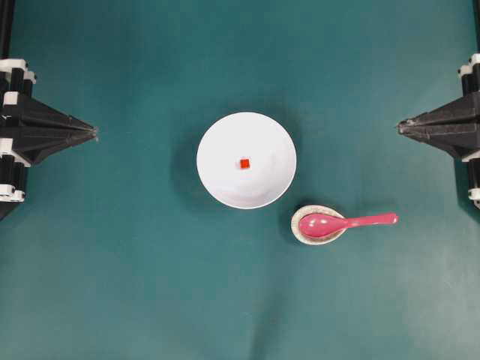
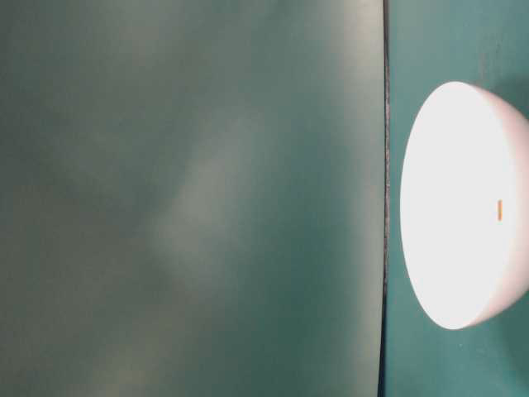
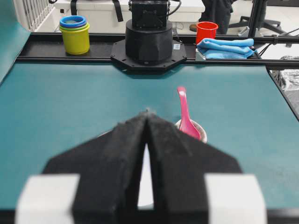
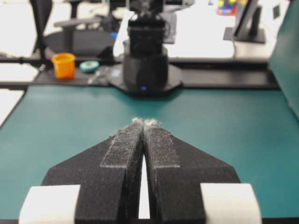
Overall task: Grip the spoon and scoop the red block from the bowl with right arm.
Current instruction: 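Move the right gripper toward the pink spoon's handle, then close the right gripper on the pink spoon handle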
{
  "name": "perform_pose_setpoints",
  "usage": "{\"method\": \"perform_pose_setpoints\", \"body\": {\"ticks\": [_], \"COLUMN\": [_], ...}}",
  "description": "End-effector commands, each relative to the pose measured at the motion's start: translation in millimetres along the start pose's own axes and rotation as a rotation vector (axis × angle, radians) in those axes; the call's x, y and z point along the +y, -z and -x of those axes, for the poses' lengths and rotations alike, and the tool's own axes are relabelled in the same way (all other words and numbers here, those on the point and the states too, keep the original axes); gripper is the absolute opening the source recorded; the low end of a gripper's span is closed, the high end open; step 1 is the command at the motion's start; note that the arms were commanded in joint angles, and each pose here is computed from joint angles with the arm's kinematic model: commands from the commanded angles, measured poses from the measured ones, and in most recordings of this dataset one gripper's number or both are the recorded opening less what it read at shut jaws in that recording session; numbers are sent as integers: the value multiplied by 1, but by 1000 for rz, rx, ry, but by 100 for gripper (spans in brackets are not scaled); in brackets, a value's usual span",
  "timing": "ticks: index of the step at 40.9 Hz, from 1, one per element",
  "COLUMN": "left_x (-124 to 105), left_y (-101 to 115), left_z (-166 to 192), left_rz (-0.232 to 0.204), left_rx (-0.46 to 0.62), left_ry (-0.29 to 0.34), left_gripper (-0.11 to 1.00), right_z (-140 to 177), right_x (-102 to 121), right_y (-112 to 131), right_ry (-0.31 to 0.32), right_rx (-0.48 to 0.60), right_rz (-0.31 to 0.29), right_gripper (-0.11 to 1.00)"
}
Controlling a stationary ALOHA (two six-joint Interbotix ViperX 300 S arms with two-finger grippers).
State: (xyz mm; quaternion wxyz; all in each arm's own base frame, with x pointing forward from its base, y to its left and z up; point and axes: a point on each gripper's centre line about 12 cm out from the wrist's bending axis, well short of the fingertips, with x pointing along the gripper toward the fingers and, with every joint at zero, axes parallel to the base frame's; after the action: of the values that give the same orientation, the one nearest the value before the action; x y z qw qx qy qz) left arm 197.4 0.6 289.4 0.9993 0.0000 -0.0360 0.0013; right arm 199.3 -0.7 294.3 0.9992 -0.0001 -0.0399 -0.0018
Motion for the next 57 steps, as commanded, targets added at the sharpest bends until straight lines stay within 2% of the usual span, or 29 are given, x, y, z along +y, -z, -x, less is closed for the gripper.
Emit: {"method": "perform_pose_setpoints", "body": {"ticks": [1, 5, 13, 15, 21, 23, 31, 37, 49, 57], "left_x": [-2, -3, -3, -3, -2, -3, -3, -3, -3, -2], "left_y": [-11, -10, -9, -9, -9, -8, -7, -7, -6, -5], "left_z": [-3, -3, -3, -3, -3, -3, -3, -3, -3, -3], "left_rz": [-1, -1, -2, -2, -2, -2, -2, -2, -4, -3], "left_rx": [5, 49, 58, 60, 61, 66, 75, 75, 78, 92], "left_ry": [13, 14, 14, 14, 12, 14, 14, 14, 14, 12], "left_gripper": [0, 0, 0, 0, 0, 0, 0, 0, 0, 0], "right_z": [-2, -4, -9, -11, -12, -11, 4, 16, 22, 18], "right_x": [2, 2, 1, 2, 5, 9, 19, 27, 44, 57], "right_y": [-9, -5, 13, 22, 52, 64, 107, 133, 173, 184], "right_ry": [-10, -11, 0, 1, -10, -23, -40, -46, -37, -35], "right_rx": [-24, 3, 77, 106, 173, 180, 174, 194, 330, 357], "right_rz": [-15, -21, -70, -83, -102, -112, -210, -245, -236, -229], "right_gripper": [0, 0, 3, 9, 43, 48, 44, 44, 44, 44]}}
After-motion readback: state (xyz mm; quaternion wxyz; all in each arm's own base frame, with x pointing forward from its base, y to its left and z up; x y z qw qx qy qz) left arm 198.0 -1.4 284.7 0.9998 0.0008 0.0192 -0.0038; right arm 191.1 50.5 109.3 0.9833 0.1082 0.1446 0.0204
